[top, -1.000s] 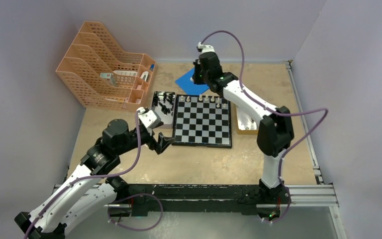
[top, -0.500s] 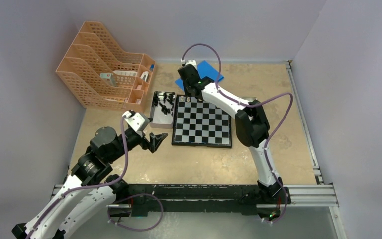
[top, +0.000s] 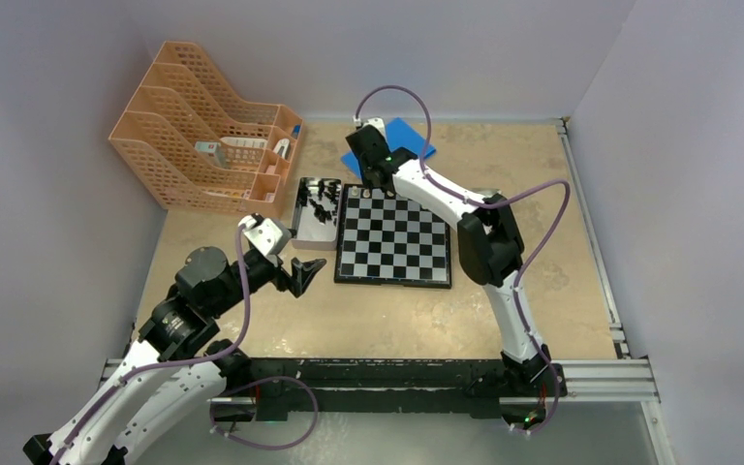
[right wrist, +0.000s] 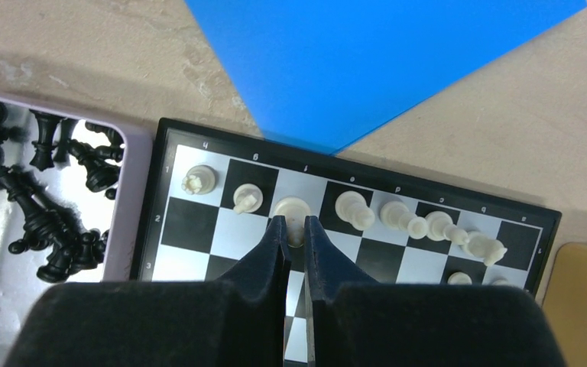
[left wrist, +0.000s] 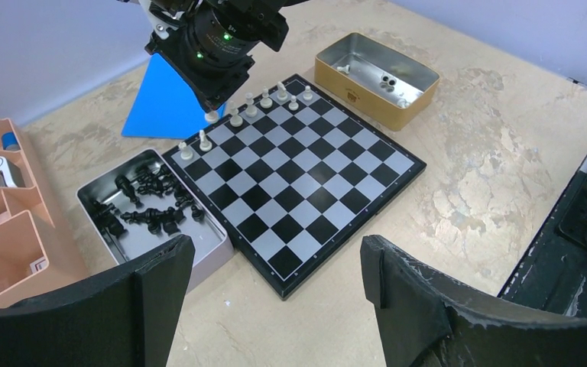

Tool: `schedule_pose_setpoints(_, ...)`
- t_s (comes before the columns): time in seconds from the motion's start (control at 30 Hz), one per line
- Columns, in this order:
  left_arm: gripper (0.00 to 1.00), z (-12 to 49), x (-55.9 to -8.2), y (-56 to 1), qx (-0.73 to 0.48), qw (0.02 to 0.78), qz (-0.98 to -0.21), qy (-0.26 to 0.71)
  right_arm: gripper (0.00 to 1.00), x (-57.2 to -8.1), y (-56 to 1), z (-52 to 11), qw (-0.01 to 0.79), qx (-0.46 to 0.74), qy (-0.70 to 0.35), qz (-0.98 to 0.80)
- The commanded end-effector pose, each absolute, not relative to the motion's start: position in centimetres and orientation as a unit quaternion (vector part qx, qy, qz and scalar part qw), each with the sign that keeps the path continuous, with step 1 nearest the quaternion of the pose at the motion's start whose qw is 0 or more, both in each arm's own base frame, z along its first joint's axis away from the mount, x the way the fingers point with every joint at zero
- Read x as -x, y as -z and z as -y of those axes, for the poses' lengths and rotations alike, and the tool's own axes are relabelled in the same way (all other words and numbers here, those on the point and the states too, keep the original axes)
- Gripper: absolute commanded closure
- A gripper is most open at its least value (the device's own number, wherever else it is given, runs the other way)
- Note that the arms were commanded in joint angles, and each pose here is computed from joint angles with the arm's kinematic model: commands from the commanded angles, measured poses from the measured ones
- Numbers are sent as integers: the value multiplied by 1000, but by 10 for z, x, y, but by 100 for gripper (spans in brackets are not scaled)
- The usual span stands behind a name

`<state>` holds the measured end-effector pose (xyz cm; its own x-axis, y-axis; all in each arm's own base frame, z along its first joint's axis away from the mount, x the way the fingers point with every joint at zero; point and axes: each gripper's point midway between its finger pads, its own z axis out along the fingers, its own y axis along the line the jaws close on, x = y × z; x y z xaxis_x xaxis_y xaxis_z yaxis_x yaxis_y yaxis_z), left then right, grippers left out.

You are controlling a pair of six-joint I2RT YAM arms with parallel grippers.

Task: Set up the chess pieces on the board
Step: Place the chess piece on the chessboard.

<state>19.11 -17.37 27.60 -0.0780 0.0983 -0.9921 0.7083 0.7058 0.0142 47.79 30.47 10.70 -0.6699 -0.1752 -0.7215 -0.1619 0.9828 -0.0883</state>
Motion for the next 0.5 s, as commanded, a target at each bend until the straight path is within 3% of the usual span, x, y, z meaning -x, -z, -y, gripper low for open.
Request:
schedule_pose_setpoints(0.0, 20, 171, -194, -279, -288, 623, -685, 243, 91, -474, -110, -316, 385, 99, -12, -918)
schedule_pose_setpoints(0.47, 20, 175, -194, -277, -294, 618, -686, 247, 89, -478, -91, -311, 371, 96, 8, -924)
